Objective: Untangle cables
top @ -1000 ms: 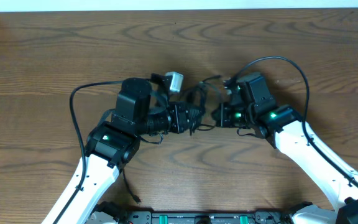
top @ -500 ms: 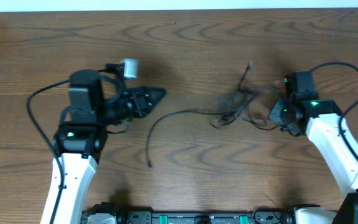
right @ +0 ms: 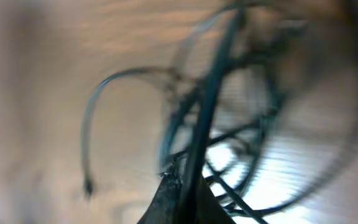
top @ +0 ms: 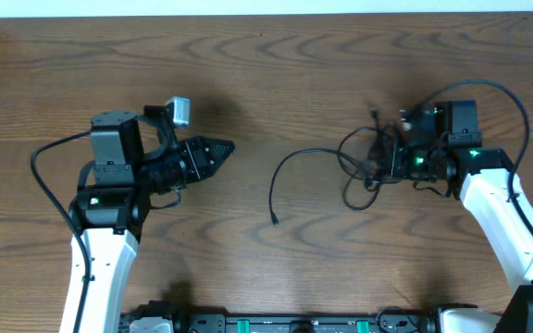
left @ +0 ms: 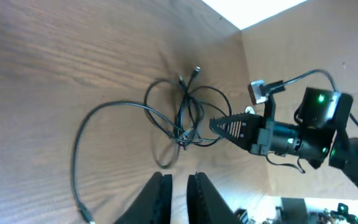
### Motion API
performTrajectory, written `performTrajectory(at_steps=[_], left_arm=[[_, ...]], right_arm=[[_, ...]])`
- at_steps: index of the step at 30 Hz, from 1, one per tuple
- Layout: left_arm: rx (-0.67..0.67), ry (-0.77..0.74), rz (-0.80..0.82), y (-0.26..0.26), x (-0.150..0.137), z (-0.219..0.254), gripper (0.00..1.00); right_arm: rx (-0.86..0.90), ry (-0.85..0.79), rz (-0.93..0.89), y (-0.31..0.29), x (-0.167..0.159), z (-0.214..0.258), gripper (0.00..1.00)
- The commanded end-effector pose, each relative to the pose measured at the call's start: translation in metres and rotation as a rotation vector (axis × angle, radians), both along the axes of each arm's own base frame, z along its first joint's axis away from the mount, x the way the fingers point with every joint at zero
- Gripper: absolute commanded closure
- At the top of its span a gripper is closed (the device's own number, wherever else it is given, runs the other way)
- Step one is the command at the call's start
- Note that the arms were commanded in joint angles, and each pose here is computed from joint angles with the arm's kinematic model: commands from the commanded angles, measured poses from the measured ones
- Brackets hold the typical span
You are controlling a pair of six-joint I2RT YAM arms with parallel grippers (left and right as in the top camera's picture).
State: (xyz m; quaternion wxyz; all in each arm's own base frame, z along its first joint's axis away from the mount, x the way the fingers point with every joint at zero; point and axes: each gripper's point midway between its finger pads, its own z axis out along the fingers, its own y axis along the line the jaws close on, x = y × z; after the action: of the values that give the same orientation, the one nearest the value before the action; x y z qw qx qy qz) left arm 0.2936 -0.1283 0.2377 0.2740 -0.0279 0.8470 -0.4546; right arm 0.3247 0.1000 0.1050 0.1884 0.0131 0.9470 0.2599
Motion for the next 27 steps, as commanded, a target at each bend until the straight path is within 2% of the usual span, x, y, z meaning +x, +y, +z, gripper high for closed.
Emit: performTrajectory(at_steps=[1, 2, 8, 9, 11, 13, 14, 16, 18, 20, 22, 23, 24, 27], left_arm=[[0.013, -0.044, -0.045, -0.006, -0.006, 0.007, 0.83], [0.013, -0.039, -0.045, -0.006, -0.006, 0.005, 0.78], [0.021, -0.031, -0.053, -0.006, -0.009, -0.003, 0.70], [0.021, -0.029, -0.053, -0.006, -0.009, -0.004, 0.67], [0.021, -0.030, -0.053, -0.006, -0.009, -0.004, 0.63], [0.021, -0.029, -0.053, -0.006, -0.009, -0.004, 0.61], [0.021, -0.029, -0.053, -0.006, -0.009, -0.004, 0.61], [0.021, -0.030, -0.053, -0.006, -0.009, -0.004, 0.59], [0.021, -0.029, -0.053, -0.006, -0.009, -0.004, 0.57], [0.021, -0.029, -0.053, -0.006, -0.009, -0.004, 0.56], [0.021, -0.029, -0.053, -0.006, -0.009, -0.004, 0.55], [0.021, -0.029, -0.053, -0.006, -0.009, -0.004, 0.54], [0.021, -0.027, -0.053, -0.006, -0.009, -0.004, 0.54], [0.021, -0.019, -0.053, -0.006, -0.010, -0.005, 0.51]], right_arm=[[0.212, -0.166, 0.360, 0.047, -0.018, 0.032, 0.99], [0.219, -0.188, 0.391, 0.049, -0.020, 0.034, 0.99], [0.316, -0.286, 0.534, 0.064, -0.032, 0.051, 0.99], [0.280, -0.282, 0.520, 0.060, -0.028, 0.047, 0.99], [0.094, -0.208, 0.390, 0.035, -0.014, 0.021, 0.94], [-0.139, -0.087, 0.133, -0.010, 0.001, -0.006, 0.89], [-0.242, -0.039, 0.003, -0.033, 0.004, -0.014, 0.85], [-0.445, 0.043, -0.283, -0.085, 0.001, -0.023, 0.67], [-0.533, 0.086, -0.440, -0.110, -0.007, -0.024, 0.55], [-0.514, 0.092, -0.439, -0.107, -0.007, -0.025, 0.46], [-0.485, 0.086, -0.421, -0.101, -0.005, -0.025, 0.32], [-0.502, 0.065, -0.393, -0.102, -0.002, -0.023, 0.12], [-0.531, 0.054, -0.397, -0.107, -0.001, -0.022, 0.01], [-0.599, 0.034, -0.444, -0.123, 0.002, -0.012, 0.01]])
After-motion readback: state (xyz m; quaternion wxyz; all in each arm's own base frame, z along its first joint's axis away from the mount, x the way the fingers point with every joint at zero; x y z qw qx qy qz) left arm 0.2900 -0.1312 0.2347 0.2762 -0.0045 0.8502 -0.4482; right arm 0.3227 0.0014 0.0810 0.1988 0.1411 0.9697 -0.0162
